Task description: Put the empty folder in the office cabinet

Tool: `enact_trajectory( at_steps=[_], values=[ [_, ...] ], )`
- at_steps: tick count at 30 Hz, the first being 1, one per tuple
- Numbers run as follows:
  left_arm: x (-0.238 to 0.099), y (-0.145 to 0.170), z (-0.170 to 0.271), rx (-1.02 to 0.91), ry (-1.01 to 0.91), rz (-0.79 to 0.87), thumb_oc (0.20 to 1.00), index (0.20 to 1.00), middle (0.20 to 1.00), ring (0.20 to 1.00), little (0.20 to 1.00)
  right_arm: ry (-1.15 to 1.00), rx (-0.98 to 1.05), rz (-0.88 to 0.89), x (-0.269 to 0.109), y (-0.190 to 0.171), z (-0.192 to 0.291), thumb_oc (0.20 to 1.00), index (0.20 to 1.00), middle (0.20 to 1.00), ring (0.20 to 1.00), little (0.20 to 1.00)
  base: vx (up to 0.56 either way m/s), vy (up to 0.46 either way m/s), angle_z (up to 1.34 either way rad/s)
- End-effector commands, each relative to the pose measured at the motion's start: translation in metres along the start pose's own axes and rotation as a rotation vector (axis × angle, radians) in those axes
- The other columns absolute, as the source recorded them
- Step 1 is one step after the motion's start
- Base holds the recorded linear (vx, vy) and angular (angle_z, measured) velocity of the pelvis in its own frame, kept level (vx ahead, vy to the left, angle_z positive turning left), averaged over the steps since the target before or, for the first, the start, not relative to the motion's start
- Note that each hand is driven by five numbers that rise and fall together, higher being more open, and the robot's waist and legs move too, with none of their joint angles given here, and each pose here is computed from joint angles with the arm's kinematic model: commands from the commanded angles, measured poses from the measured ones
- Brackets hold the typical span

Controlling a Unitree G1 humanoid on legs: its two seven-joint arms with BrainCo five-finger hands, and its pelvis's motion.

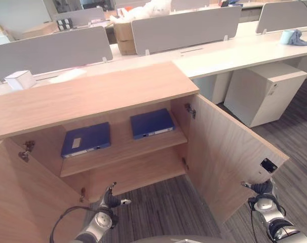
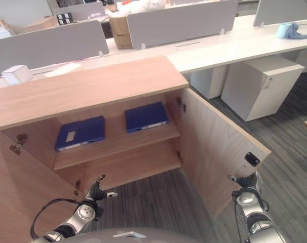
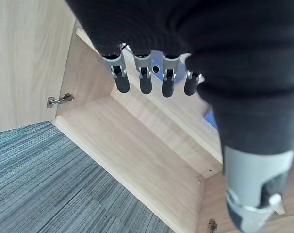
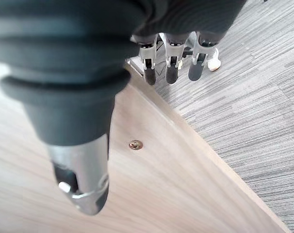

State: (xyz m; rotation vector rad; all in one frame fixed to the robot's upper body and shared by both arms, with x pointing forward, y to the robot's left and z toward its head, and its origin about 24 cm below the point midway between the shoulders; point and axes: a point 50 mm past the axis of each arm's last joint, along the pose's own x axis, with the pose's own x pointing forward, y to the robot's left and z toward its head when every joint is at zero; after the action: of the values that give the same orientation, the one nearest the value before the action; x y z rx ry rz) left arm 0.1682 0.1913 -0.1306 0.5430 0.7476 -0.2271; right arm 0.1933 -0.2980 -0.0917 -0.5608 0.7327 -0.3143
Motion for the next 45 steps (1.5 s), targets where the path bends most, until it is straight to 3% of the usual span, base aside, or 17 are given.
enact_trajectory(
  at_steps=[1, 11, 20, 24, 31, 36, 38, 40, 41, 42, 44, 45],
  values=[
    [0.013, 0.04, 0.03, 0.052, -0.091, 0.061, 1.0, 1.0, 1.0, 1.0, 1.0, -0.343, -0.033, 0.275, -0.005, 0.043, 0.076, 1.0, 1.0, 1.0, 1.0, 1.0, -0.02, -0.035, 0.01],
    [0.001, 0.036, 0.02, 0.04, -0.135, 0.011, 1.0, 1.0, 1.0, 1.0, 1.0, -0.624, -0.071, 0.657, -0.052, 0.09, 0.113, 1.0, 1.0, 1.0, 1.0, 1.0, 0.0, 0.007, 0.04],
    [-0.013, 0.032, 0.014, 0.007, -0.182, -0.029, 1.0, 1.0, 1.0, 1.0, 1.0, -0.892, -0.146, 1.083, -0.124, 0.145, 0.15, 1.0, 1.0, 1.0, 1.0, 1.0, -0.02, 0.012, 0.14],
    [-0.008, 0.028, 0.022, -0.027, -0.191, -0.019, 1.0, 1.0, 1.0, 1.0, 1.0, -0.972, -0.201, 1.155, -0.145, 0.172, 0.171, 1.0, 1.0, 1.0, 1.0, 1.0, -0.02, -0.005, 0.12],
    [0.005, 0.033, 0.052, -0.086, -0.248, 0.028, 1.0, 1.0, 1.0, 1.0, 1.0, -1.083, -0.186, 1.129, -0.167, 0.199, 0.216, 1.0, 1.0, 1.0, 1.0, 1.0, 0.0, 0.008, 0.16],
    [0.011, 0.067, 0.074, -0.11, -0.293, 0.152, 1.0, 1.0, 1.0, 1.0, 1.0, -1.013, -0.185, 1.041, -0.149, 0.198, 0.213, 1.0, 1.0, 1.0, 1.0, 1.0, -0.02, -0.01, 0.12],
    [0.007, 0.103, 0.081, -0.097, -0.319, 0.279, 1.0, 1.0, 1.0, 1.0, 1.0, -0.964, -0.224, 1.026, -0.138, 0.194, 0.199, 1.0, 1.0, 1.0, 1.0, 1.0, 0.0, -0.051, 0.1],
    [-0.01, 0.167, 0.08, -0.056, -0.318, 0.501, 1.0, 1.0, 1.0, 1.0, 1.0, -0.888, -0.275, 1.009, -0.12, 0.184, 0.175, 1.0, 1.0, 1.0, 1.0, 1.0, 0.01, -0.075, -0.06],
    [-0.025, 0.202, 0.074, -0.035, -0.299, 0.625, 1.0, 1.0, 1.0, 1.0, 1.0, -0.839, -0.299, 0.995, -0.11, 0.176, 0.16, 1.0, 1.0, 1.0, 1.0, 1.0, -0.07, -0.1, -0.11],
    [-0.059, 0.104, -0.095, -0.261, 0.285, 0.514, 1.0, 1.0, 1.0, 1.0, 1.0, -0.7, -0.305, 0.903, -0.086, 0.153, 0.116, 1.0, 1.0, 1.0, 1.0, 1.0, -0.11, -0.091, -0.08],
    [-0.098, 0.074, -0.131, -0.319, 0.334, 0.506, 1.0, 1.0, 1.0, 1.0, 1.0, -0.563, -0.309, 0.764, -0.059, 0.114, 0.082, 1.0, 1.0, 1.0, 1.0, 1.0, -0.12, -0.045, -0.18],
    [-0.098, 0.074, -0.131, -0.319, 0.334, 0.506, 1.0, 1.0, 1.0, 1.0, 1.0, -0.563, -0.309, 0.764, -0.059, 0.114, 0.082, 1.0, 1.0, 1.0, 1.0, 1.0, -0.09, -0.004, -0.43]
  ],
)
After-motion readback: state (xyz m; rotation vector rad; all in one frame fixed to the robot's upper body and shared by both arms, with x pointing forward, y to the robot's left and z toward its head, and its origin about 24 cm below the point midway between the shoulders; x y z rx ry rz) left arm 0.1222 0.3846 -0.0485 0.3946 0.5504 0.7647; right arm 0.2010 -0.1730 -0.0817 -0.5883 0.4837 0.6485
